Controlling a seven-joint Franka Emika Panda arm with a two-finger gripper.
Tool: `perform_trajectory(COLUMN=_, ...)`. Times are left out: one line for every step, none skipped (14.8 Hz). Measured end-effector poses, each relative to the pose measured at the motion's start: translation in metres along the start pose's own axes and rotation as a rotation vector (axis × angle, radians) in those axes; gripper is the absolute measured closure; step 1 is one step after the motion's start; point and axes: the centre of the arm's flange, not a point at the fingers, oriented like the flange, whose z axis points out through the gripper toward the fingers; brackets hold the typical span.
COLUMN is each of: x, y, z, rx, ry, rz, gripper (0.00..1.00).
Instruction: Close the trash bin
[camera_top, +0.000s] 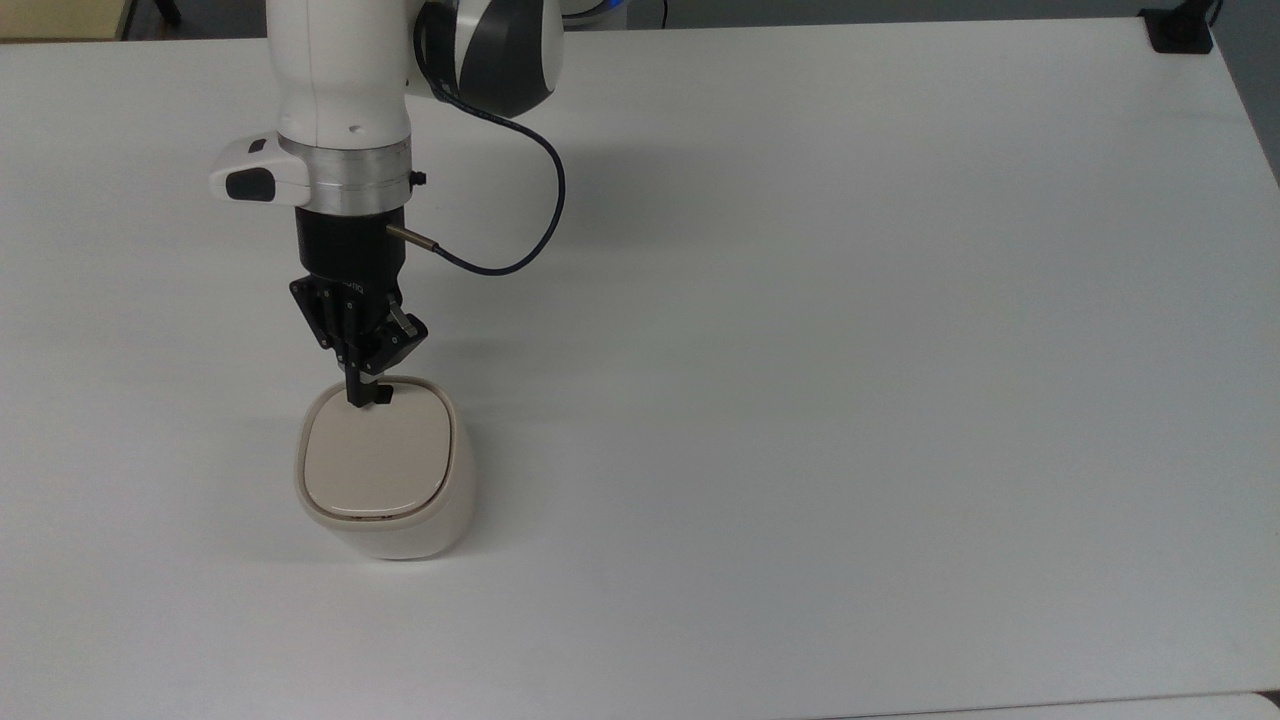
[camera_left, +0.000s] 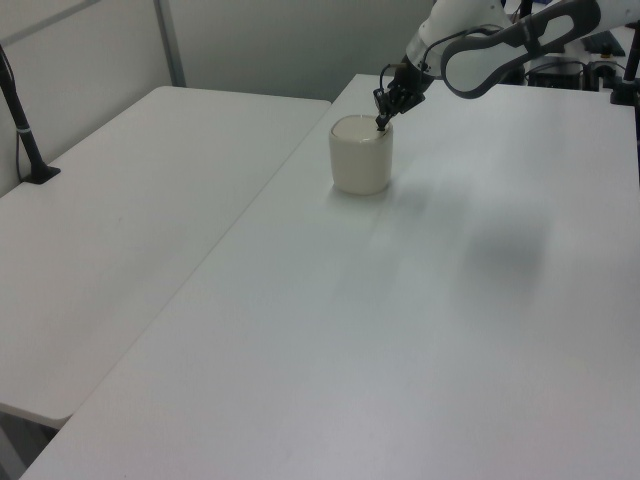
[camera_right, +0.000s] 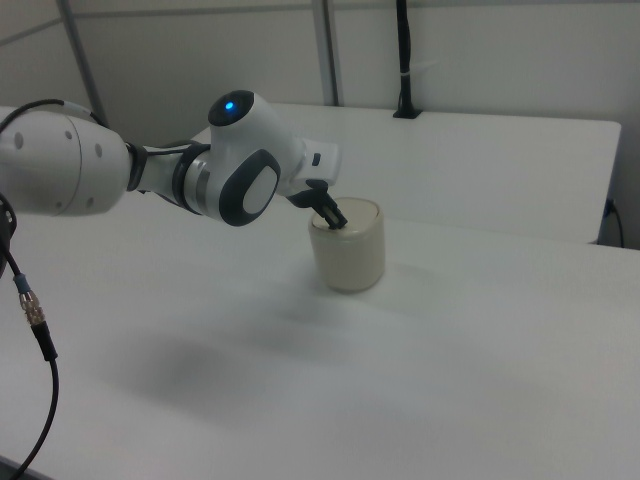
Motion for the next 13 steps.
perform_trajectory(x=0.000, y=0.001, z=0.000, rx=-0.001, ry=0.000, rz=0.001, gripper=0.99)
perform_trajectory(x=0.001, y=0.001, z=0.000, rx=-0.001, ry=0.000, rz=0.002, gripper=0.99)
perform_trajectory(x=0.001, y=0.001, z=0.000, rx=-0.001, ry=0.001, rz=0.002, gripper=0.99)
perform_trajectory(x=0.001, y=0.001, z=0.000, rx=-0.001, ry=0.001, rz=0.002, gripper=0.99)
perform_trajectory(x=0.001, y=0.001, z=0.000, rx=-0.001, ry=0.001, rz=0.002, gripper=0.99)
perform_trajectory(x=0.001, y=0.001, z=-0.001, rx=-0.001, ry=0.002, rz=0.002, gripper=0.99)
perform_trajectory(x=0.001, y=0.001, z=-0.001, rx=0.000, ry=0.002, rz=0.002, gripper=0.99)
perform_trajectory(x=0.002, y=0.001, z=-0.001, rx=0.000, ry=0.003, rz=0.002, gripper=0.99)
perform_trajectory(x=0.002, y=0.001, z=-0.002, rx=0.001, ry=0.004, rz=0.002, gripper=0.99)
perform_trajectory(x=0.002, y=0.001, z=-0.003, rx=0.002, ry=0.006, rz=0.002, gripper=0.99)
perform_trajectory(x=0.004, y=0.000, z=-0.007, rx=0.005, ry=0.011, rz=0.003, gripper=0.99)
perform_trajectory(x=0.007, y=-0.001, z=-0.013, rx=0.010, ry=0.019, rz=0.003, gripper=0.99)
perform_trajectory(x=0.009, y=-0.002, z=-0.019, rx=0.010, ry=0.016, rz=0.004, gripper=0.99)
